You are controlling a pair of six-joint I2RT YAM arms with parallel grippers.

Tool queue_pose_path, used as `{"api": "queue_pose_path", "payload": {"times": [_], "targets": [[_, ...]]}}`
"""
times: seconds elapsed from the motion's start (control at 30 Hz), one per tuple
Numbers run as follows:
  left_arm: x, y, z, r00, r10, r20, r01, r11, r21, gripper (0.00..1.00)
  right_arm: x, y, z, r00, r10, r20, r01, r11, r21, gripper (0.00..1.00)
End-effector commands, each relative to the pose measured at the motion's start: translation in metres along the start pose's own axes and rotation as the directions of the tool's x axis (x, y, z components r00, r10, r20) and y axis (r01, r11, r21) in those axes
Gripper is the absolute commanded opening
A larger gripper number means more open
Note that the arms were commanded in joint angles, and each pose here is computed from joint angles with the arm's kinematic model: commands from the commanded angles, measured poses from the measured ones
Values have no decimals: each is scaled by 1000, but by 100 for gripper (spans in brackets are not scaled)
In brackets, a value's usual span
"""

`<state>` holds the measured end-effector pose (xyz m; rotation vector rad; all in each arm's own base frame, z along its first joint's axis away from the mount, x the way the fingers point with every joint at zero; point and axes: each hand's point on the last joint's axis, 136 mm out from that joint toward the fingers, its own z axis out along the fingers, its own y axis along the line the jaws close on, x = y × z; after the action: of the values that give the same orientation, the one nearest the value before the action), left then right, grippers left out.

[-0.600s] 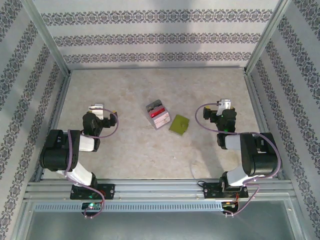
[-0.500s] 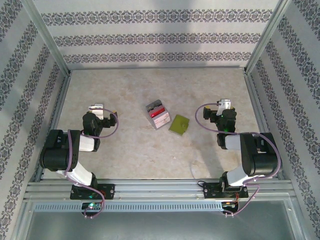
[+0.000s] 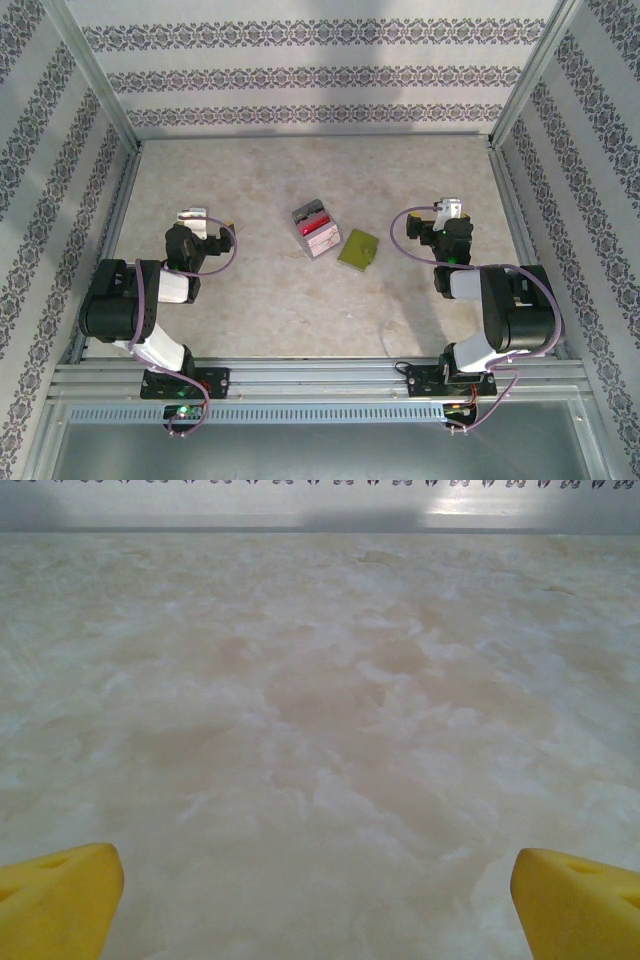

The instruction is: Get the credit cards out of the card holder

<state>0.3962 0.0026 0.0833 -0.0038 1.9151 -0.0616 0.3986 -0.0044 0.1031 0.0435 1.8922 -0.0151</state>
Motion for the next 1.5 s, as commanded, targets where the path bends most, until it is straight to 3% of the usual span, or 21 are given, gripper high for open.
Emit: {"api": "queue_pose_path", "payload": {"times": [0.0, 0.47, 0.67, 0.8, 0.9, 1.03, 1.1, 1.3, 1.4, 1.47], "targets": [[-6, 0, 2, 1000, 16, 8, -17, 1000, 6, 100, -3, 3, -1, 1000, 11, 22, -11, 1000, -5, 98], [-9, 15, -4, 999, -20, 46, 24, 997, -80, 100, -11, -11, -7, 998, 60, 37, -61, 997, 38, 98], [-37, 21, -22, 999, -25, 48, 31, 991, -128, 100, -41, -16, -34, 991, 133, 5, -133, 989, 65, 98], [-65, 23, -42, 983, -184, 6, 182, 971, -157, 99, -52, -5, -57, 962, 255, -93, -254, 967, 25, 98], [-74, 8, -52, 928, -365, -75, 357, 928, -106, 99, -59, 12, -76, 918, 357, -174, -368, 929, -36, 96], [-69, -26, -63, 837, -488, -248, 502, 865, -7, 100, -66, 41, -96, 848, 433, -306, -489, 861, -139, 90], [-63, -40, -76, 791, -511, -336, 542, 841, -4, 100, -66, 50, -105, 804, 458, -378, -539, 830, -142, 86], [-44, -83, -111, 693, -548, -468, 628, 778, 19, 100, -56, 78, -120, 667, 508, -545, -678, 716, -164, 81], [-32, -110, -118, 664, -538, -520, 647, 761, 40, 100, -40, 91, -117, 578, 531, -619, -749, 647, -145, 77], [-26, -133, -119, 654, -515, -554, 657, 750, 77, 100, -25, 96, -113, 550, 521, -653, -753, 648, -116, 75]]}}
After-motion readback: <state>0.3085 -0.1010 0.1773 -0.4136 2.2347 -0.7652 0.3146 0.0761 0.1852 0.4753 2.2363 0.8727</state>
